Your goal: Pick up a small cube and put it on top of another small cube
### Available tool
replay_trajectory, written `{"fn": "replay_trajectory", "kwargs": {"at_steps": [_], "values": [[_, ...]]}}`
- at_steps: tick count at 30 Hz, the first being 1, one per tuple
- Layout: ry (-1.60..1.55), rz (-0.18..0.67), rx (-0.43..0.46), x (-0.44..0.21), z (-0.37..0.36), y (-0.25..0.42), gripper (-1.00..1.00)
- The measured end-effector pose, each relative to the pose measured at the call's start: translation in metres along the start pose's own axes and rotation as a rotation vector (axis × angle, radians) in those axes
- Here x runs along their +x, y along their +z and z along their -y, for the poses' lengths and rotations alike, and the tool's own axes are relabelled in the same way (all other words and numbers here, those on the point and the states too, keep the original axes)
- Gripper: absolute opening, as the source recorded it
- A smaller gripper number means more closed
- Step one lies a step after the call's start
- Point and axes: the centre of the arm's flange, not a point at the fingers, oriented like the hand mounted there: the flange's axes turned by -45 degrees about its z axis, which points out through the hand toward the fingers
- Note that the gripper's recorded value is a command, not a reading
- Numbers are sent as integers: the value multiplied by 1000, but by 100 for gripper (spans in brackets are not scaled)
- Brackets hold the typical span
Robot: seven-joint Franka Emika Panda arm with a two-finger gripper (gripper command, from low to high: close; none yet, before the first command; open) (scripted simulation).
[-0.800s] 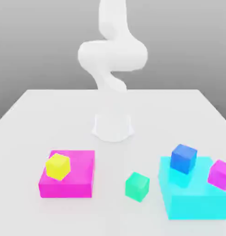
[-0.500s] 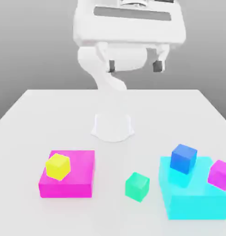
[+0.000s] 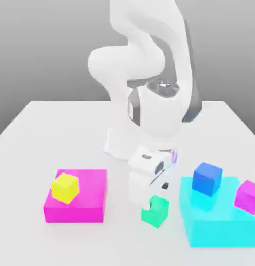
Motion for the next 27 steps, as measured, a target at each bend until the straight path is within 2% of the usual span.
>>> {"fn": "replay_trajectory", "kwargs": {"at_steps": [2, 3, 10, 18, 27], "values": [[1, 1, 2, -1, 1, 18, 0], [1, 1, 2, -1, 2, 23, -100], [1, 2, 3, -1, 2, 22, -100], [-6, -4, -3, 3, -2, -44, -100], [-107, -16, -24, 139, 30, -137, -100]]}}
